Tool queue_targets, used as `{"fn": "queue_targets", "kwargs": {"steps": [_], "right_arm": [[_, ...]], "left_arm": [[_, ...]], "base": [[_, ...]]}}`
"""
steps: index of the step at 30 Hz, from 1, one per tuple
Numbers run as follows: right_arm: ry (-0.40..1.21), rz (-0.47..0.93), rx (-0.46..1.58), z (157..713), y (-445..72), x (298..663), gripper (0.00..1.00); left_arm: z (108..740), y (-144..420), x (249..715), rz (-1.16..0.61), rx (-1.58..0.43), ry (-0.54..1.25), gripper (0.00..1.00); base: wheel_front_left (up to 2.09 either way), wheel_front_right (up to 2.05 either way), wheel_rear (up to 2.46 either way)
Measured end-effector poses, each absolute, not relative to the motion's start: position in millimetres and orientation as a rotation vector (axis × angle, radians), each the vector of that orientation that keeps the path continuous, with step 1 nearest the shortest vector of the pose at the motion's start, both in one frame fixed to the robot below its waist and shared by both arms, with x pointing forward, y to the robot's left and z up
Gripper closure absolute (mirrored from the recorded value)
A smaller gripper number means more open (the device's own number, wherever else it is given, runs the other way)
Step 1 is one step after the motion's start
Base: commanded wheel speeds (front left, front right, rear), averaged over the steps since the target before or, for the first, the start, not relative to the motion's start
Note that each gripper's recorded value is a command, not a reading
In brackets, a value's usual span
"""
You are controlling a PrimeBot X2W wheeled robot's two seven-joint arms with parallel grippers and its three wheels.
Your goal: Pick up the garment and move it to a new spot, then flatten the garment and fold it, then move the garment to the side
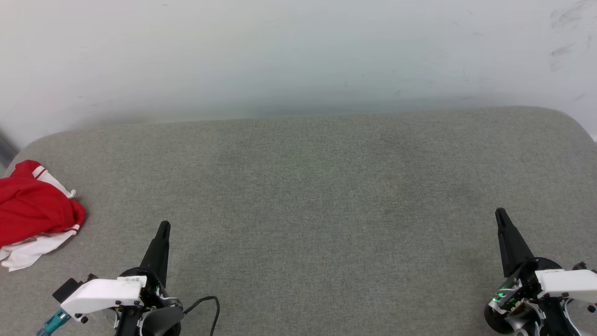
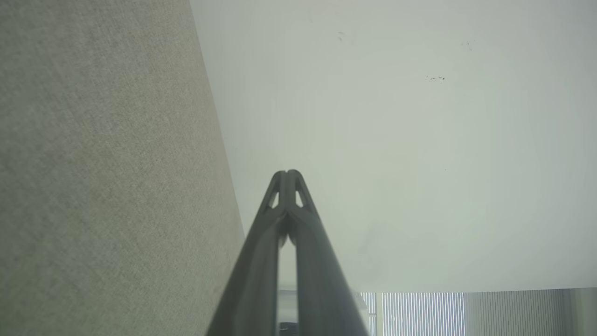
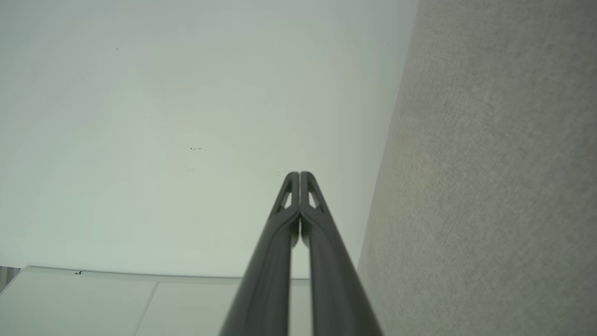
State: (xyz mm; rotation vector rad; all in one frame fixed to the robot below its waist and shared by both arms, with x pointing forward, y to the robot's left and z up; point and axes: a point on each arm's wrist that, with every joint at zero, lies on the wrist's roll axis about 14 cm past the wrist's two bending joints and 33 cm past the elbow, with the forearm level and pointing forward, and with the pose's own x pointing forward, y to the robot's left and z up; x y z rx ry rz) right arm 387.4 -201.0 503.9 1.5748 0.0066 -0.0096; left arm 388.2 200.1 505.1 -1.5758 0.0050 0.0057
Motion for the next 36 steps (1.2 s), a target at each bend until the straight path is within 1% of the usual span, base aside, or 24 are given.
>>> {"fn": "queue_targets", "kwargs": {"steps": [19,20,24,36], "right_arm": [[0.007,-0.009,1.575,503.9,-200.9,387.4,1.0],[0.012,-0.015,1.575,501.6,-201.0,386.5,0.0],[0.046,-0.057,1.577,485.3,-201.6,378.1,0.0],[0.0,-0.032,1.546,500.0,-197.5,381.1,0.0]], "left_arm": [[505.1,200.0,388.2,0.005,-1.576,0.005,1.0],[502.7,199.8,387.6,0.011,-1.577,0.011,0.0],[487.1,197.3,380.3,0.045,-1.579,0.051,0.0],[506.7,184.3,385.0,-0.006,-1.562,0.006,0.0]], "base": [[0.0,0.0,0.0],[0.0,0.0,0.0],[0.0,0.0,0.0],[0.0,0.0,0.0]]}}
